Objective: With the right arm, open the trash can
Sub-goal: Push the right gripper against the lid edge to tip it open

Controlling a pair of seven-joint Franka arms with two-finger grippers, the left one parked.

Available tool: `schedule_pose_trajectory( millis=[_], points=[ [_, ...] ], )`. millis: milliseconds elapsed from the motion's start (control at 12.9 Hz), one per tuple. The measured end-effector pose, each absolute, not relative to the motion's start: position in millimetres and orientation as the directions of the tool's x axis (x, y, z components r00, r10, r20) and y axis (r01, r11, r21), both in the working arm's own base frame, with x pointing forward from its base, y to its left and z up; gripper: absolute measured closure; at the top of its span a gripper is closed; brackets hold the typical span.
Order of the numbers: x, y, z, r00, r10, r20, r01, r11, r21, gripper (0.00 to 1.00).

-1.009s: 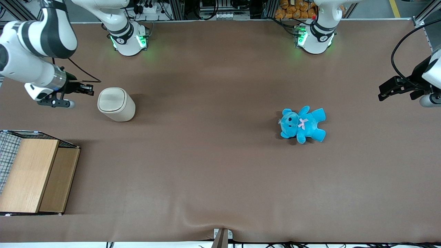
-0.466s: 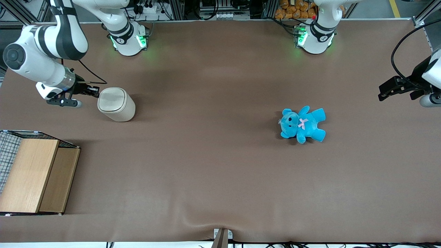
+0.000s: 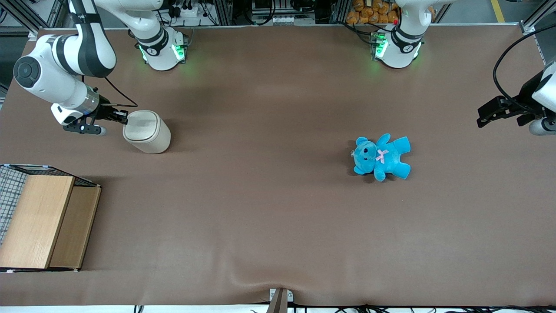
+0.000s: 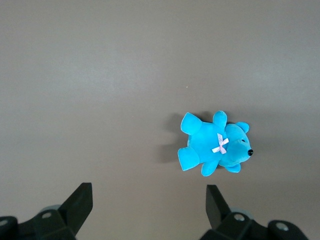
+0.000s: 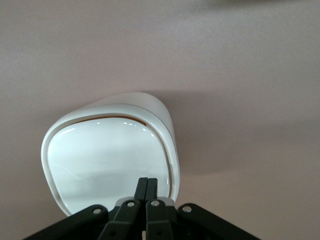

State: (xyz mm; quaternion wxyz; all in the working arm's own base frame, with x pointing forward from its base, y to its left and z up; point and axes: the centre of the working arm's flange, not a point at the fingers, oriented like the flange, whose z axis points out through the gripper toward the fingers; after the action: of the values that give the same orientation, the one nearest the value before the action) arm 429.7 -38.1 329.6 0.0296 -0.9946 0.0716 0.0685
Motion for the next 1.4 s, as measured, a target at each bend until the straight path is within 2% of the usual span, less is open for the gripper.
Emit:
schedule_pose_trajectory(
  millis=[1009, 1164, 1397],
  points=[
    [432, -40, 307, 0.981, -0.145, -0.132, -0.152, -0.987, -0.045, 0.99],
    [431, -39, 308, 0.979, -0.143, -0.148, -0.151, -0.987, -0.046, 0.99],
    [437, -39, 324, 0.969, -0.135, -0.209, -0.148, -0.988, -0.048, 0.99]
  ],
)
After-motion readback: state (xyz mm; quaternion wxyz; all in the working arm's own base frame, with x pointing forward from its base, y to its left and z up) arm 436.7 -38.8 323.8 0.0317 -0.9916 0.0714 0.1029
